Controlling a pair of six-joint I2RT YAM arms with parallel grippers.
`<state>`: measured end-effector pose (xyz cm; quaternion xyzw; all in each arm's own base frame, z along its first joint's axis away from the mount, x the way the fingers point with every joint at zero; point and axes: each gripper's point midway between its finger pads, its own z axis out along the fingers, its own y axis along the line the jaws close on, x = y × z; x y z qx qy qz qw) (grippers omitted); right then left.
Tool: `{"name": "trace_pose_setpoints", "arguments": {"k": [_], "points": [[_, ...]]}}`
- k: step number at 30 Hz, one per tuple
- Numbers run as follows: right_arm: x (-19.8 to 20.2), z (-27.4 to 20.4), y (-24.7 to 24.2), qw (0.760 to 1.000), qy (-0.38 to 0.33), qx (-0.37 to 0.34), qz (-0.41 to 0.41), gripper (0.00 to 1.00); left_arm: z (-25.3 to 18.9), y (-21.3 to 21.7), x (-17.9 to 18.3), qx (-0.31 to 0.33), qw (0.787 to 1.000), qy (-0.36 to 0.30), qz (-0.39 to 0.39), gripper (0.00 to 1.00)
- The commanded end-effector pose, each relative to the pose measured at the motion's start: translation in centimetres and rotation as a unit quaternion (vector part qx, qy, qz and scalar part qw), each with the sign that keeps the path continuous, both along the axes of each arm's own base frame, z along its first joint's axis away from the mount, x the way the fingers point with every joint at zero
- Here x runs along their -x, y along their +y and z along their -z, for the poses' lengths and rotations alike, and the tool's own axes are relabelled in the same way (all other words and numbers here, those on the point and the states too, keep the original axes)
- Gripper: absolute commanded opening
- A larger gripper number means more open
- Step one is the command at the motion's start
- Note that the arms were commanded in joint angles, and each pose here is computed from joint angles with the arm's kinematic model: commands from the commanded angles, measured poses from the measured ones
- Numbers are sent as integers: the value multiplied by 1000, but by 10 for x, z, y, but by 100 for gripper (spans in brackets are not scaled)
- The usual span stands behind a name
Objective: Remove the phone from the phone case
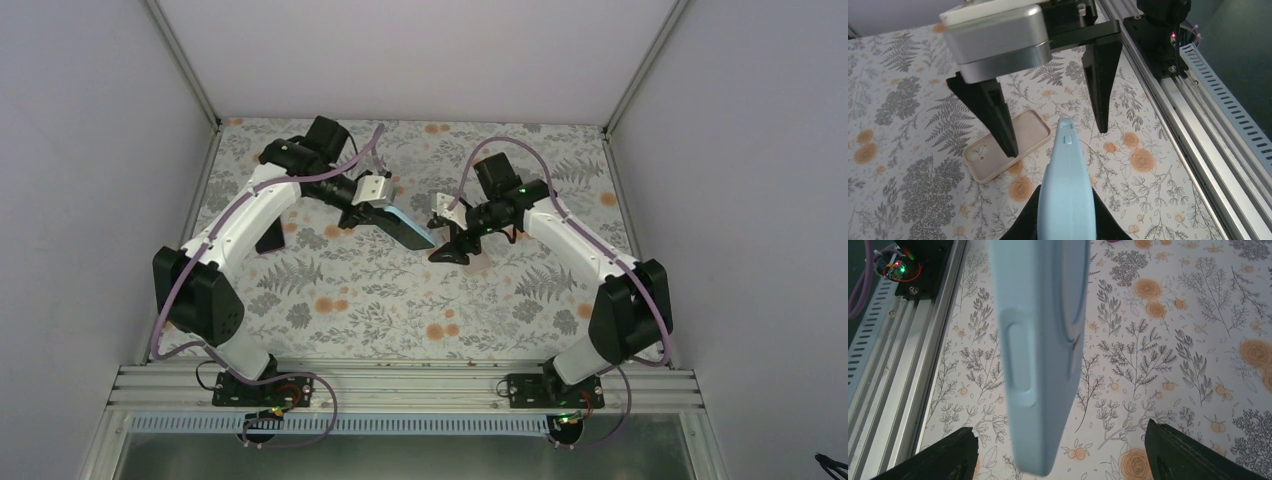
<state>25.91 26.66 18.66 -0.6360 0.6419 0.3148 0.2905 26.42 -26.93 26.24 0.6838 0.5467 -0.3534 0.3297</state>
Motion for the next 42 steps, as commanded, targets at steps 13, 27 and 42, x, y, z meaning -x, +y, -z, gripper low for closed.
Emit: {"name": "trace_pose_setpoints", "arguments": {"k": [13,27,42], "points": [[-41,-9,-21,999,-48,-9,13,82,-33,-2,41,36,998,-1,57,2],[-85,-21,-35,998,-51,-6,18,77,-33,-16,66,15,995,28,90,2],[35,-40,-40,997,-8,-77,-11,52,-25,-28,19,63,997,-31,22,2]]}}
